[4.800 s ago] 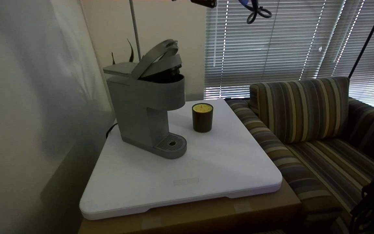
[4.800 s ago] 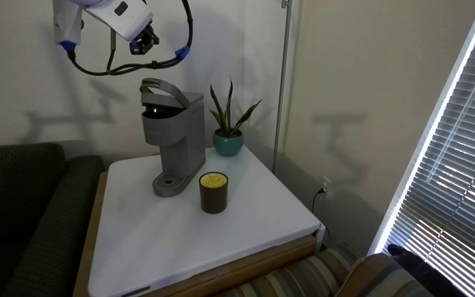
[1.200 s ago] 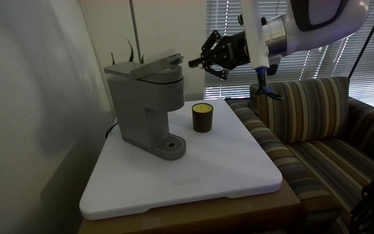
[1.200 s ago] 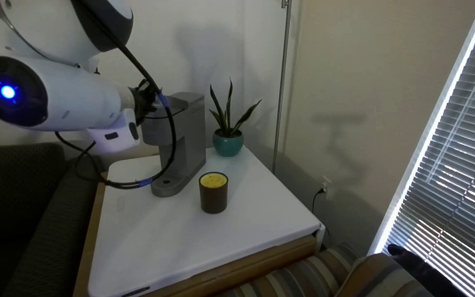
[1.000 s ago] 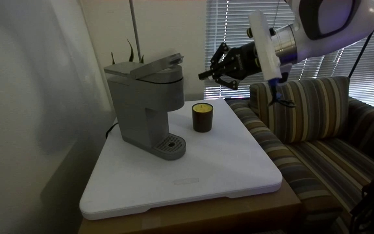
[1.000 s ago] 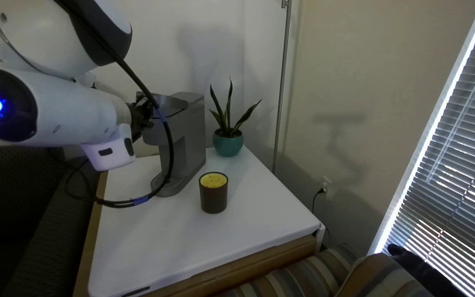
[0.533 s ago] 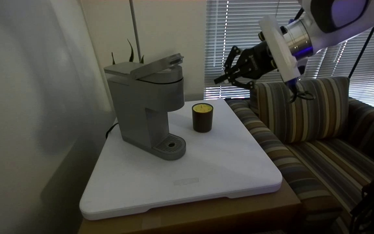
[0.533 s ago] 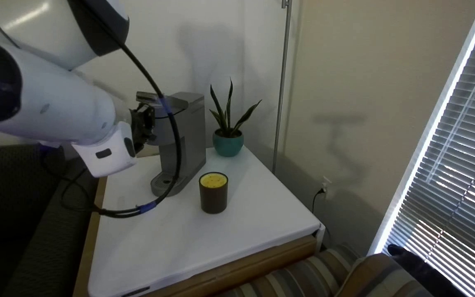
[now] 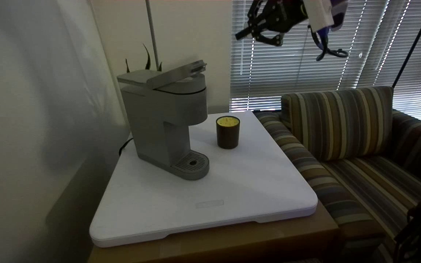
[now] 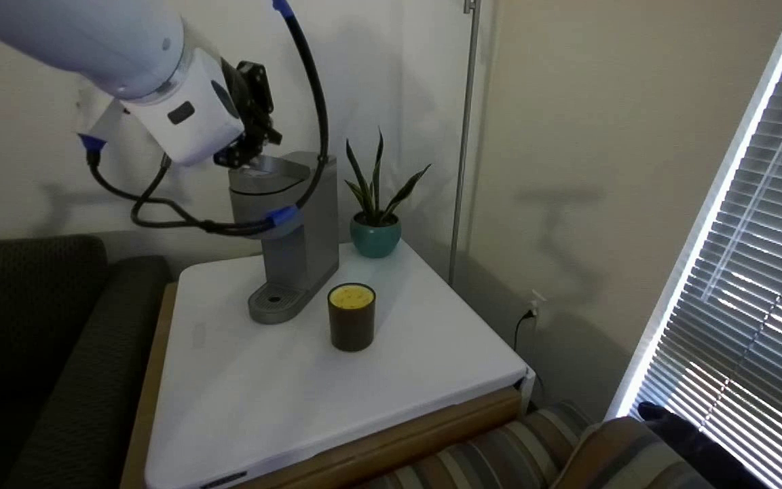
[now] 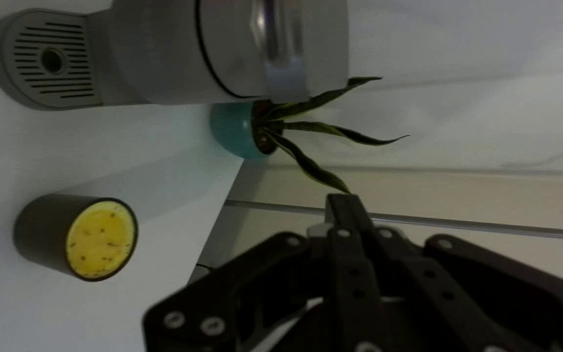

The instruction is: Open the coffee maker, close it, then open it again

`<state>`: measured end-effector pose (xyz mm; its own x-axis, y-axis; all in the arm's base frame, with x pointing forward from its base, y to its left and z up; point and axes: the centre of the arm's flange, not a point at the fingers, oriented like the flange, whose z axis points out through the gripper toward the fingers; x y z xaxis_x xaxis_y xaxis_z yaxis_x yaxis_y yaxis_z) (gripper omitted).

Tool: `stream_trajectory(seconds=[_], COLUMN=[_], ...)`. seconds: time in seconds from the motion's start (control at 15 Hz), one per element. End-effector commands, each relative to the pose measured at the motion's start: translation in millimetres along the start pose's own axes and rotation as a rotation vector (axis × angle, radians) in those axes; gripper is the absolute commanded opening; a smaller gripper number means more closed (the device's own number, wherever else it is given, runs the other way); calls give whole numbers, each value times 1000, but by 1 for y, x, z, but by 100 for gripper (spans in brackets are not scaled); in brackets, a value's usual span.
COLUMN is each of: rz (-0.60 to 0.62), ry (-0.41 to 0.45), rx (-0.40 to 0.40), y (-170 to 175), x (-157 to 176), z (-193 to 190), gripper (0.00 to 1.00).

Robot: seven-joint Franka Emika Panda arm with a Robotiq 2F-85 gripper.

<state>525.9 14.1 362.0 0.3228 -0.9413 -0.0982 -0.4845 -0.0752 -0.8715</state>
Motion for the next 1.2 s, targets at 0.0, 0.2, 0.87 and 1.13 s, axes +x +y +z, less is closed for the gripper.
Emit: stream_trajectory(seconds=[0.0, 0.2, 0.87, 1.13], rz=[4, 23, -52, -32], ry=[-26, -95, -246, -223], rx=[104, 170, 118, 111], y=[-23, -36, -27, -13], x=[-7, -20, -75, -72], z=[22, 43, 94, 86], gripper=[0, 0, 0, 0])
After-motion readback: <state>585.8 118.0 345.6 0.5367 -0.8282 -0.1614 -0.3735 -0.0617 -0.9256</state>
